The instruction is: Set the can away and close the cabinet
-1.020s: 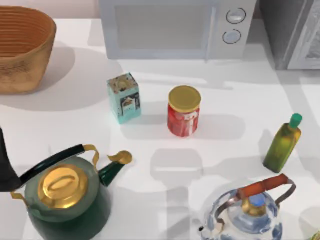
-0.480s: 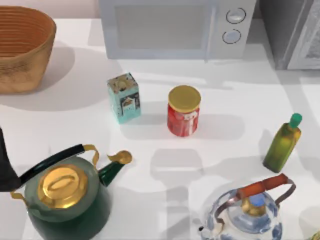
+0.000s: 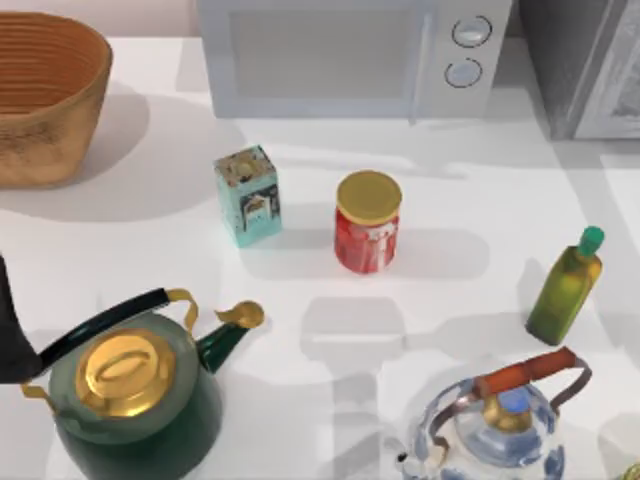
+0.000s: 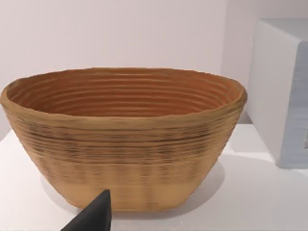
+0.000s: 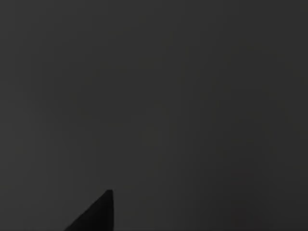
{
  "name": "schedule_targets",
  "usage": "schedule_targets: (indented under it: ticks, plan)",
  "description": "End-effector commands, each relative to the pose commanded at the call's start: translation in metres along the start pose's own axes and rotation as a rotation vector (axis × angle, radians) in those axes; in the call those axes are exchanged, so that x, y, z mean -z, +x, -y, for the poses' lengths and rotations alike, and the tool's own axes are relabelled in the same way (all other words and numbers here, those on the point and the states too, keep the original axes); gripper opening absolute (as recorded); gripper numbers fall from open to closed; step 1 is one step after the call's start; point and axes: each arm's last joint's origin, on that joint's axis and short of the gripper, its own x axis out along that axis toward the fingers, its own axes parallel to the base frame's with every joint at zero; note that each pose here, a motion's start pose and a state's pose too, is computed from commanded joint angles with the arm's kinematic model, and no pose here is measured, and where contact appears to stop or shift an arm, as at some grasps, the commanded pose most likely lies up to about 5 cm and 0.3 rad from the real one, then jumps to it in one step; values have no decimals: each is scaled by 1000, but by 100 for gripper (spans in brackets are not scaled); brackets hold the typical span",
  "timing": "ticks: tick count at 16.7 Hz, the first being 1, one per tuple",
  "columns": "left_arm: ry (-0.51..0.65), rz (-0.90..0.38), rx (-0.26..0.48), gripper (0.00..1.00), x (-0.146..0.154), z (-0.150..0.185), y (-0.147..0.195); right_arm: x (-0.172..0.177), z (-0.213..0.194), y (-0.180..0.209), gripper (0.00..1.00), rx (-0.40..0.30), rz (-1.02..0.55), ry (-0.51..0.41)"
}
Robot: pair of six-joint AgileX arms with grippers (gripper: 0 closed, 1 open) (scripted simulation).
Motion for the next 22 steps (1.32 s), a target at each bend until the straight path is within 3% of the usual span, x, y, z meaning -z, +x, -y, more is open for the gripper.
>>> schedule_targets:
  ticks: [6, 10, 13, 17, 22]
  plan:
    - [0, 0, 0, 100, 0, 0, 0, -7, 15, -55, 100, 23, -9, 9]
    - [0, 0, 0, 100, 0, 0, 0, 24, 27, -117, 100, 34, -53, 6]
    - [0, 0, 0, 100, 0, 0, 0, 79, 35, -169, 100, 35, -103, -1]
    - [0, 0, 0, 100, 0, 0, 0, 184, 43, -234, 100, 26, -146, -9]
    - [0, 0, 0, 100, 0, 0, 0, 302, 47, -282, 100, 6, -96, -10]
